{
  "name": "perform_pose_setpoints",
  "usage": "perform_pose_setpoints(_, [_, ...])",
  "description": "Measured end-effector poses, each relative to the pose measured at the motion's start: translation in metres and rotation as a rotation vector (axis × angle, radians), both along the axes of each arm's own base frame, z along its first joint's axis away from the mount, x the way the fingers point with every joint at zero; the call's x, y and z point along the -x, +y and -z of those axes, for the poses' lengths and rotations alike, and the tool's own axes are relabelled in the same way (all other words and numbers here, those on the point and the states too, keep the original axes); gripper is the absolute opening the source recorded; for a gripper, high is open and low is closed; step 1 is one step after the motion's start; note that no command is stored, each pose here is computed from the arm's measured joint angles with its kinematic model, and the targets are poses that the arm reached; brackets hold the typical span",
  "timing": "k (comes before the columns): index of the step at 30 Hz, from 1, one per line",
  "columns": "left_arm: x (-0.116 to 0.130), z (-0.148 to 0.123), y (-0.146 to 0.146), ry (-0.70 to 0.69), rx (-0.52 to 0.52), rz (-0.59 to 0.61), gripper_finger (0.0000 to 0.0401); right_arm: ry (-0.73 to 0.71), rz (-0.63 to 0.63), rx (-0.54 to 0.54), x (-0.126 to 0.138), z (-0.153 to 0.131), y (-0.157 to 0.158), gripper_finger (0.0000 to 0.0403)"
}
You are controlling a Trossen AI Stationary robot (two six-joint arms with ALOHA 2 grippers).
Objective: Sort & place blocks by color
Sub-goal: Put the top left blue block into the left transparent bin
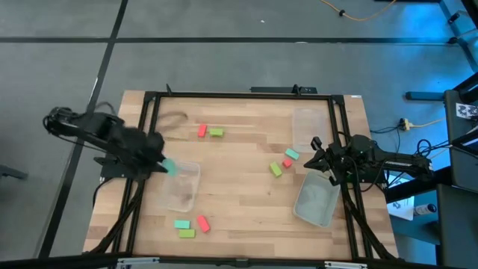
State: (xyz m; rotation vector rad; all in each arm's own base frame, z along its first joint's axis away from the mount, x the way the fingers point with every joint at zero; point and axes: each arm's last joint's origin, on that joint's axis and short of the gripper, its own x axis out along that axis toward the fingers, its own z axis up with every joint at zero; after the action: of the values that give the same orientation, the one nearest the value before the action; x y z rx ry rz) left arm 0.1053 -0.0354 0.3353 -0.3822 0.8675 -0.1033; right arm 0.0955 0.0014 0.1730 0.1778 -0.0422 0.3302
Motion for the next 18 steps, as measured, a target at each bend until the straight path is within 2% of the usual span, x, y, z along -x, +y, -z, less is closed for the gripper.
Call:
perform_pose_setpoints(4, [-0.018, 0.027, -0.02, 0.171, -0.075, 0.115, 0.0122, 0.0, 0.0, 0.0, 0.0, 0.0, 0.0, 0.0014])
perform_pose_setpoints(6, [-0.026, 0.044, -0.029, 0.245, -0.144, 0.17, 0.0122, 0.0, 0.0, 0.0, 0.0, 0.0, 0.0, 0.0014])
perform_pose_setpoints(9, [-0.035, 0.068, -0.037, 0.311, -0.269, 0.192, 0.0122, 0.0, 0.0, 0.0, 0.0, 0.0, 0.0, 0.0014])
perform_pose_setpoints(14, [-0.05, 0.099, -0.043, 0.292, -0.383, 0.192, 0.0122, 0.0, 0.0, 0.0, 0.0, 0.0, 0.0, 0.0014])
perform_pose_setpoints(18, [-0.051, 0.121, -0.042, 0.322, -0.438, 0.187, 0.0122, 0.0, 0.0, 0.0, 0.0, 0.0, 0.0, 0.0014])
